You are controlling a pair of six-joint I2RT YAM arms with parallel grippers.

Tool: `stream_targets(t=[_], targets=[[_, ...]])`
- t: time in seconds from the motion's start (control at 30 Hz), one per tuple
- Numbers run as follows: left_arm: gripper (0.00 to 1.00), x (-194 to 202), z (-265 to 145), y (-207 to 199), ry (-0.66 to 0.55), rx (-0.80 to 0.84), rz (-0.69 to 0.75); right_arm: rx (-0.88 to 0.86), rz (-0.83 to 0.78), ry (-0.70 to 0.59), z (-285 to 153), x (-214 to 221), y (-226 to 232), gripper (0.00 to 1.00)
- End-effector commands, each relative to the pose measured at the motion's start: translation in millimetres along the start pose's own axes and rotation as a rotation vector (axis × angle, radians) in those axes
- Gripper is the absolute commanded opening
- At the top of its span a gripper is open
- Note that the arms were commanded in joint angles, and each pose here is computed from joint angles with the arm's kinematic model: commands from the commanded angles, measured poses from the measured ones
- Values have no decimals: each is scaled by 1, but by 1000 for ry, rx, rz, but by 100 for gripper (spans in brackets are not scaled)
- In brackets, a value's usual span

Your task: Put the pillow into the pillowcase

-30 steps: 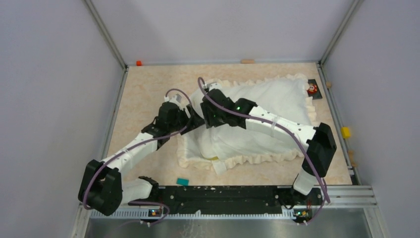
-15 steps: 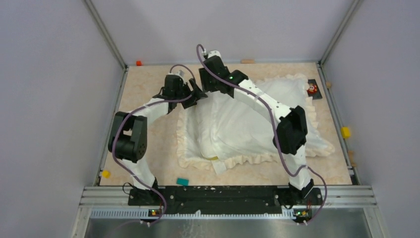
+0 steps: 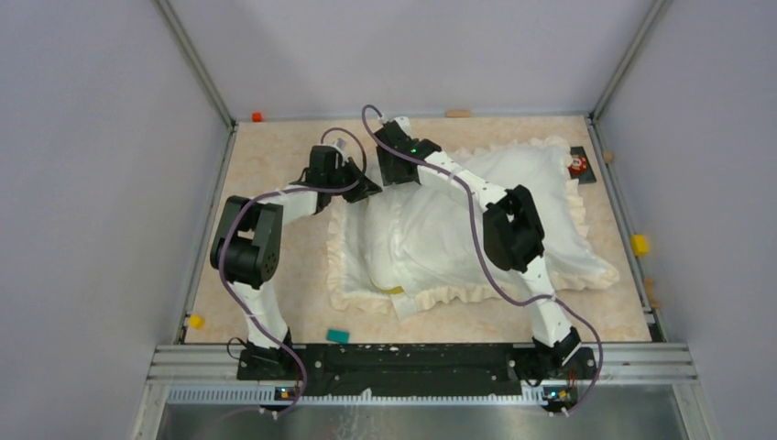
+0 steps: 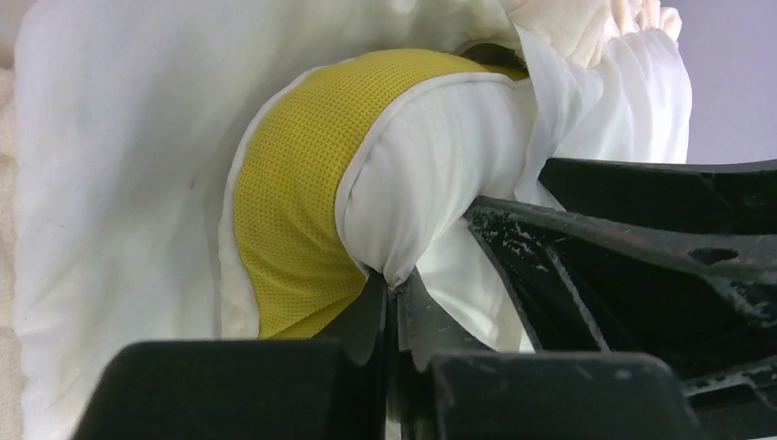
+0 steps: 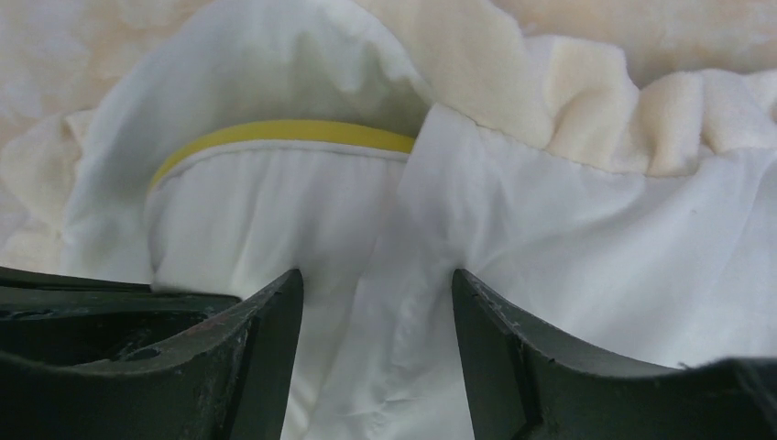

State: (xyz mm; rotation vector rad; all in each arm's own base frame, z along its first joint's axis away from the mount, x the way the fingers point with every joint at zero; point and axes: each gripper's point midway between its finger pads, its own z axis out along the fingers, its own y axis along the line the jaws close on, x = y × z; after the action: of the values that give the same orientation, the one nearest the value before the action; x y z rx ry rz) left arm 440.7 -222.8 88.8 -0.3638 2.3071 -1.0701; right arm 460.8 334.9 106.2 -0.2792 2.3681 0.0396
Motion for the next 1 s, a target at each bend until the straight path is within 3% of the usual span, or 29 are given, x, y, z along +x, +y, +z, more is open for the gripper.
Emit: stream_targets(t=[0.0, 0.27, 0.43, 0.63, 0.73, 0.97], targets=[[0, 10, 6, 9, 15, 5, 1, 93, 45, -61, 2, -15, -19, 60], [0, 8, 3, 2, 15, 27, 37, 121, 83, -54, 21, -28, -32, 29], [0, 11, 1, -12, 30, 70, 76, 52, 107, -83, 13, -55, -15, 0], [0, 21, 0, -89, 17, 240, 154, -229, 197, -186, -71, -98, 56, 0], [0, 12, 5, -103, 3, 271, 114, -315, 242, -194, -97, -100, 72, 0], [1, 11, 23, -84, 4, 247, 64, -315, 261, -126, -76, -77, 59, 0]])
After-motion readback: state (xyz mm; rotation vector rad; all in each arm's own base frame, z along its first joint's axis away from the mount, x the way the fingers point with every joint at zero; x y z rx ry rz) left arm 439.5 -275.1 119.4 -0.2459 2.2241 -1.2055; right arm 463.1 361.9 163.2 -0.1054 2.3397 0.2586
